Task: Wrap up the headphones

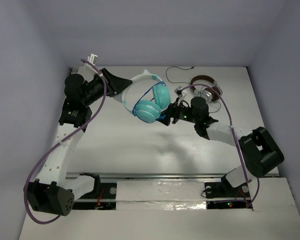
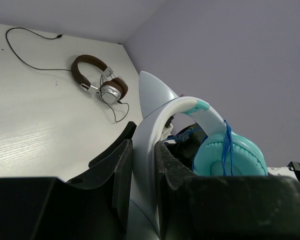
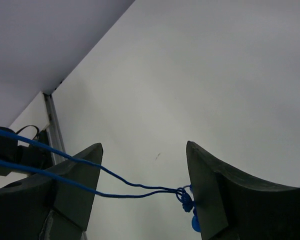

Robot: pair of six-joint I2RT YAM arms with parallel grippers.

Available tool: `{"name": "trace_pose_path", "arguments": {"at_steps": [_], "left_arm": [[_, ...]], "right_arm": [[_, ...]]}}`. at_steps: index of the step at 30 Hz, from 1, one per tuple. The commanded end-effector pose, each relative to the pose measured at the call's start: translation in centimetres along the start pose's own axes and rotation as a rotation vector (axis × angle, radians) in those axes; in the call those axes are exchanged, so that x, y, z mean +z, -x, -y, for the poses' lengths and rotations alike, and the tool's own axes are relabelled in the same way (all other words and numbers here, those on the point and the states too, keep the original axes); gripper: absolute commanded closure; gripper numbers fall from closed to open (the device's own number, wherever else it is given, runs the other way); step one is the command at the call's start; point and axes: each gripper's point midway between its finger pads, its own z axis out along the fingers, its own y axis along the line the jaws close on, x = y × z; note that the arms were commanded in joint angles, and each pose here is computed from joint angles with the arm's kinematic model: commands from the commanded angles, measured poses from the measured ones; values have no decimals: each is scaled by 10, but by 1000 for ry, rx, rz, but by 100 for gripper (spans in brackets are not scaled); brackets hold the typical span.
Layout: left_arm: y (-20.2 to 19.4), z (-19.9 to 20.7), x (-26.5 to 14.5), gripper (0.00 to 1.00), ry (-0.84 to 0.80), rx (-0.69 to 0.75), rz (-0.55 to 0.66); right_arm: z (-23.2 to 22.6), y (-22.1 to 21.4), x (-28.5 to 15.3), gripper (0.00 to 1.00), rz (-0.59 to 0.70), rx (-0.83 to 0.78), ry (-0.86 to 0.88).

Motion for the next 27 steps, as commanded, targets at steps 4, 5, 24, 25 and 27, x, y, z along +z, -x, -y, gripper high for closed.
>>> {"name": "trace_pose_path", "arguments": {"at_steps": [4, 5, 24, 25, 27], "left_arm": [[23, 42, -4, 100, -110, 44, 74], [24, 43, -3, 100, -113, 45, 76], [43, 53, -2, 100, -104, 45, 161], [44, 51, -2, 100, -98, 45, 169], [45, 50, -2, 100, -98, 41, 183]], "right_arm": [[-7, 24, 0, 31, 64, -74, -11], [-7, 22, 0, 31, 62, -70, -9], [-27, -9, 11, 73, 55, 64, 84], [-26, -10, 10, 75, 60, 71, 77], [-22, -12, 10, 78, 63, 100, 53]]}}
